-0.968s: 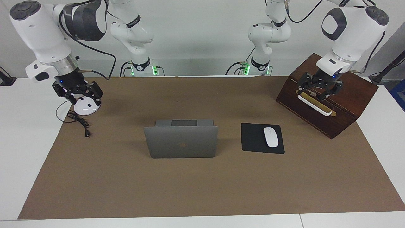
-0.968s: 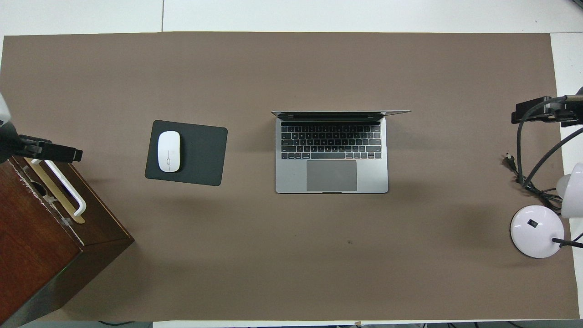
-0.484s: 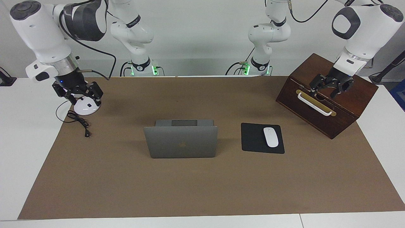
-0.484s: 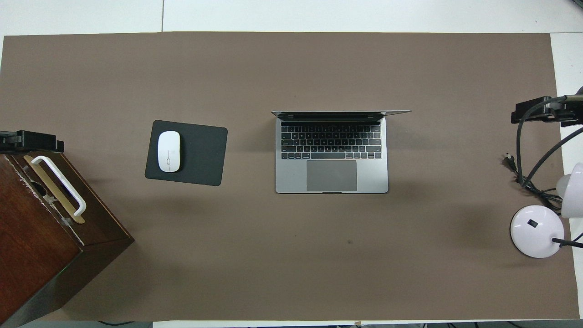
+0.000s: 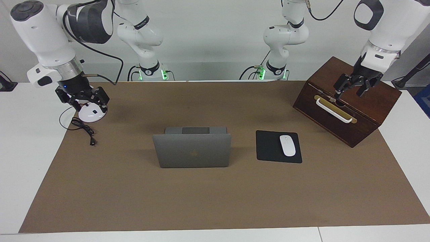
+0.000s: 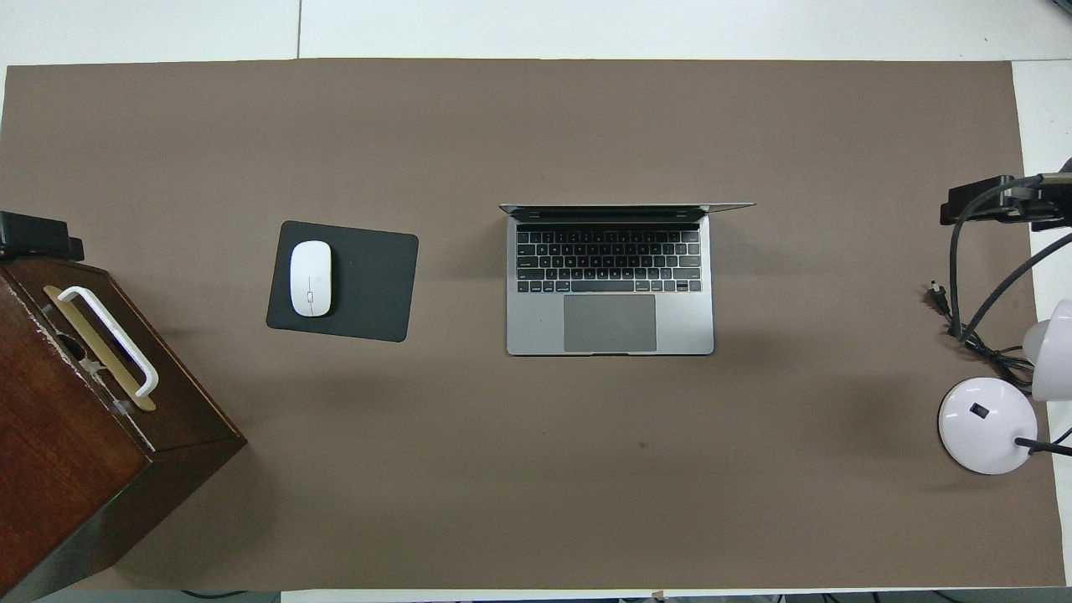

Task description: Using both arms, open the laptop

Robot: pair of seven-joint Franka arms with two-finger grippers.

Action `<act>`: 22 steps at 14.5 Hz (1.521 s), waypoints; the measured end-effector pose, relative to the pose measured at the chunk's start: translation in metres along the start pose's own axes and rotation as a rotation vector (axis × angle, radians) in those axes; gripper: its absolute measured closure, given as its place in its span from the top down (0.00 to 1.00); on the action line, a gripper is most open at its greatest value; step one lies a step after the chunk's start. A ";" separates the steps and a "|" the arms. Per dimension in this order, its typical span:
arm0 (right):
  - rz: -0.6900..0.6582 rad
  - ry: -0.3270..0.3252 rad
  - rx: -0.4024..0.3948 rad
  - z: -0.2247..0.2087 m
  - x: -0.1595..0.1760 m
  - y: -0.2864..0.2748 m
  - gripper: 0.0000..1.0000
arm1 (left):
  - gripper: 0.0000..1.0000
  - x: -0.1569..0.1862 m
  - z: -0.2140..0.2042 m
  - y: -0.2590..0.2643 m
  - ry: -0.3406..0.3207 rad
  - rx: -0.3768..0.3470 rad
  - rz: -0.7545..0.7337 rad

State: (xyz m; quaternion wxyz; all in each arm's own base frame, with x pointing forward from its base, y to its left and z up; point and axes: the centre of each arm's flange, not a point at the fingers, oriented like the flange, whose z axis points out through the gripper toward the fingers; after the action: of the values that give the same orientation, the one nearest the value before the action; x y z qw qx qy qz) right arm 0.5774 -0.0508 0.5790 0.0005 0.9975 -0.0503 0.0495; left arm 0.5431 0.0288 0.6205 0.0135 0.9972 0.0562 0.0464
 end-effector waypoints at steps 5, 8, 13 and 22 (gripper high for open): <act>-0.003 0.014 0.001 0.000 0.001 -0.002 1.00 | 1.00 0.002 -0.037 0.004 0.005 -0.009 -0.112; -0.003 0.014 0.001 0.000 0.001 -0.002 1.00 | 1.00 0.006 -0.038 0.005 0.016 -0.019 -0.151; -0.007 0.011 0.001 0.002 0.001 -0.005 1.00 | 1.00 0.009 -0.023 0.010 -0.005 -0.017 -0.133; -0.009 0.031 0.002 0.000 0.003 -0.006 1.00 | 1.00 0.003 0.008 0.020 -0.083 0.007 -0.013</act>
State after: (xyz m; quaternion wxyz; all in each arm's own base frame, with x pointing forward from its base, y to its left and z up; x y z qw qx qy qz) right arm 0.5810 -0.0451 0.5794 0.0006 0.9968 -0.0458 0.0648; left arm 0.5494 0.0089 0.6131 0.0128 0.9980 0.0623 0.0046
